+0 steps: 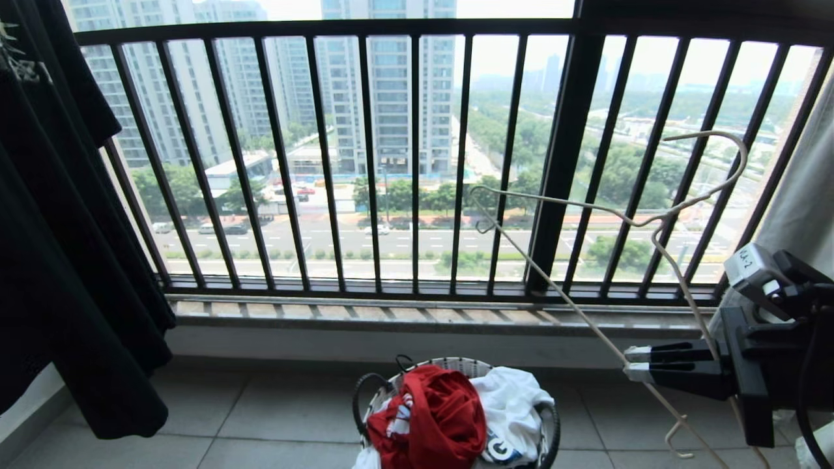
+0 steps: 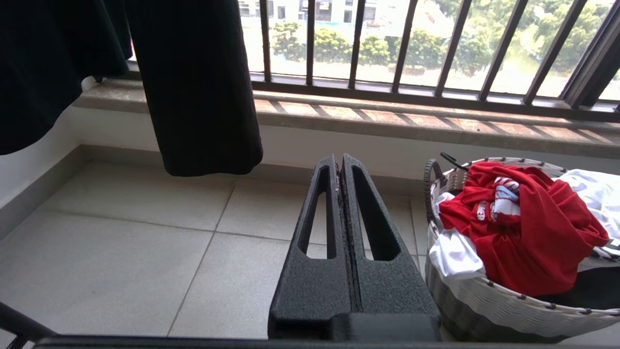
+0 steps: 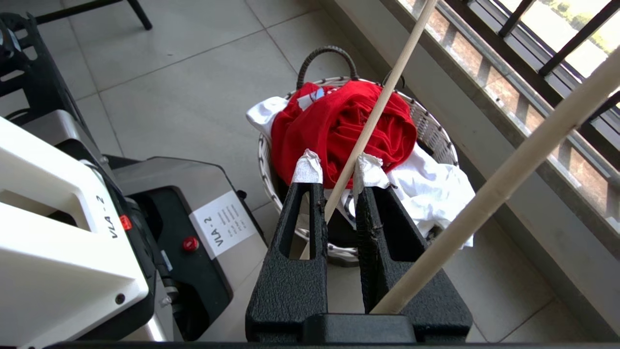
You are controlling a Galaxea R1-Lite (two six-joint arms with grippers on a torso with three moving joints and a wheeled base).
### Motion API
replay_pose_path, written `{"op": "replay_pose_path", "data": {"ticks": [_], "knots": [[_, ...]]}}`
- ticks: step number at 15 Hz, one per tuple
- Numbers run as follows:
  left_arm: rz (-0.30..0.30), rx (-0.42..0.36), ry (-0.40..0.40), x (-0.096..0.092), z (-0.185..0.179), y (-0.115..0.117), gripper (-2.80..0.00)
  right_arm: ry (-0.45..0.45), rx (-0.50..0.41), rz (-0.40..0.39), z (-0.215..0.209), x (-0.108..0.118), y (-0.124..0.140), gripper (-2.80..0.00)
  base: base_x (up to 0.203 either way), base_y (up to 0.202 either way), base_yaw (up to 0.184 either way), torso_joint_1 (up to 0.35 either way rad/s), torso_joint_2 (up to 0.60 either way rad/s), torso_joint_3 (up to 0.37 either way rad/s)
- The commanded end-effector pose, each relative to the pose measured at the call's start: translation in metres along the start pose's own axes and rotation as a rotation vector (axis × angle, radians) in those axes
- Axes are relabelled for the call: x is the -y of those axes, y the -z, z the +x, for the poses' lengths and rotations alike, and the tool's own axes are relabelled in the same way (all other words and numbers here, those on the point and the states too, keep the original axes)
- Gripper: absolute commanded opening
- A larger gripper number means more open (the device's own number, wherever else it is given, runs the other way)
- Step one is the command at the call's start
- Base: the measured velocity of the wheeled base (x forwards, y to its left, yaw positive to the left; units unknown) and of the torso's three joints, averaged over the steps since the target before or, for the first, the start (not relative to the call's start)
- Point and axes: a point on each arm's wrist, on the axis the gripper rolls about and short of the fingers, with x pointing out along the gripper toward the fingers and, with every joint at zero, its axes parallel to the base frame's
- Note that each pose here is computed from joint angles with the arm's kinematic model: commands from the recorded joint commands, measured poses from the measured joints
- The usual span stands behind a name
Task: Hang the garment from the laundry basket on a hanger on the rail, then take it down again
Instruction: Pick up clothes from the basket
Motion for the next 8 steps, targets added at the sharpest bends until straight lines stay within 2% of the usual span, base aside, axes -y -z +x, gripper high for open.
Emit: {"op": "replay_pose_path", "data": {"ticks": [1, 8], "knots": [[0.0, 0.0, -0.001, 0.0, 0.0, 0.0, -2.8, -0.005, -0.001, 0.002, -0.0009, -0.0016, 0.0023, -2.8, 0.0, 0.0, 0.0, -0.001, 0.04, 0.03], [0.0, 0.0, -0.001, 0.0, 0.0, 0.0, -2.8, -0.001, 0.002, 0.002, -0.0038, -0.0051, 0.0042, -2.8, 0.0, 0.0, 0.0, 0.0, 0.0, 0.0]]}}
